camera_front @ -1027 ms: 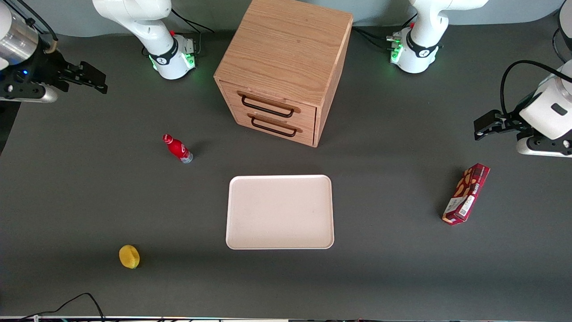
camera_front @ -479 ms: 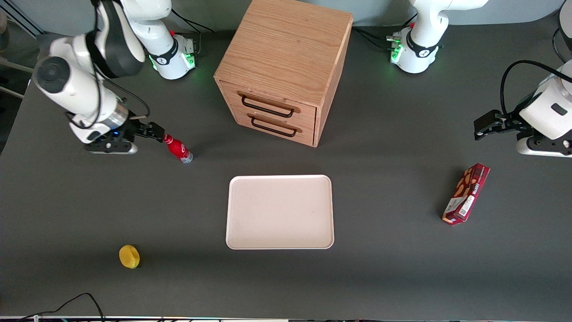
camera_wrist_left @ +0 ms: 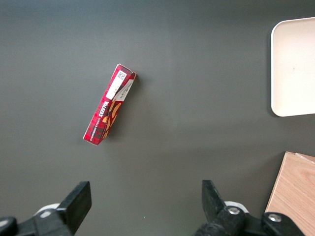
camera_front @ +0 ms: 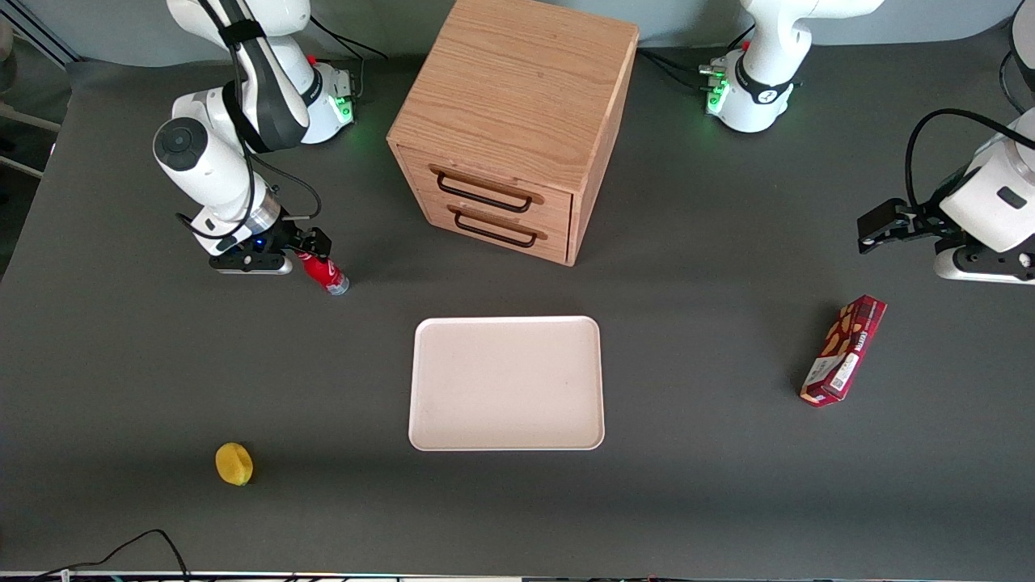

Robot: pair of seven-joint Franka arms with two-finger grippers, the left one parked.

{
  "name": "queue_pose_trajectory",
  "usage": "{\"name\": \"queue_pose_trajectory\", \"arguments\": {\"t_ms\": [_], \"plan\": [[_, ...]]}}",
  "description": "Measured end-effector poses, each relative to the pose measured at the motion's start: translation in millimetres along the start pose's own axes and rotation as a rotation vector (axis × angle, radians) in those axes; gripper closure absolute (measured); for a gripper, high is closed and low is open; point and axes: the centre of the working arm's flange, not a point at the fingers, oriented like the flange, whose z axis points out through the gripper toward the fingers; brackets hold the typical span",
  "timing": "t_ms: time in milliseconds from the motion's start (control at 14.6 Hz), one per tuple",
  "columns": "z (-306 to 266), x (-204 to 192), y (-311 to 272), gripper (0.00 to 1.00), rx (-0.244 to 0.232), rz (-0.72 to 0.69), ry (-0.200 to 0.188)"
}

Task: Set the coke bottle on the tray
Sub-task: 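Move the right gripper down toward the red coke bottle, then close the right gripper around the red coke bottle, then lift the bottle and carry it with the right gripper to the tray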

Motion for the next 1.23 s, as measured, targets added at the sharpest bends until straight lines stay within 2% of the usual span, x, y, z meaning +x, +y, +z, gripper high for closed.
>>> {"name": "queue_pose_trajectory", "arguments": {"t_ms": [205, 274, 548, 685, 822, 1096, 1233], "plan": [[0, -2, -7, 0.59, -0.002, -0.016, -0.001], [0, -2, -7, 0.68, -0.002, -0.016, -0.001], [-1, -3, -9, 0.70, -0.004, -0.019, -0.009], [-22, 5, -12, 0.70, -0.015, -0.021, -0.043], [-78, 24, -21, 0.70, -0.024, -0.026, -0.071], [-219, 61, -37, 0.70, -0.004, -0.034, -0.040], [-264, 86, -48, 0.70, 0.022, -0.005, -0.044]]}}
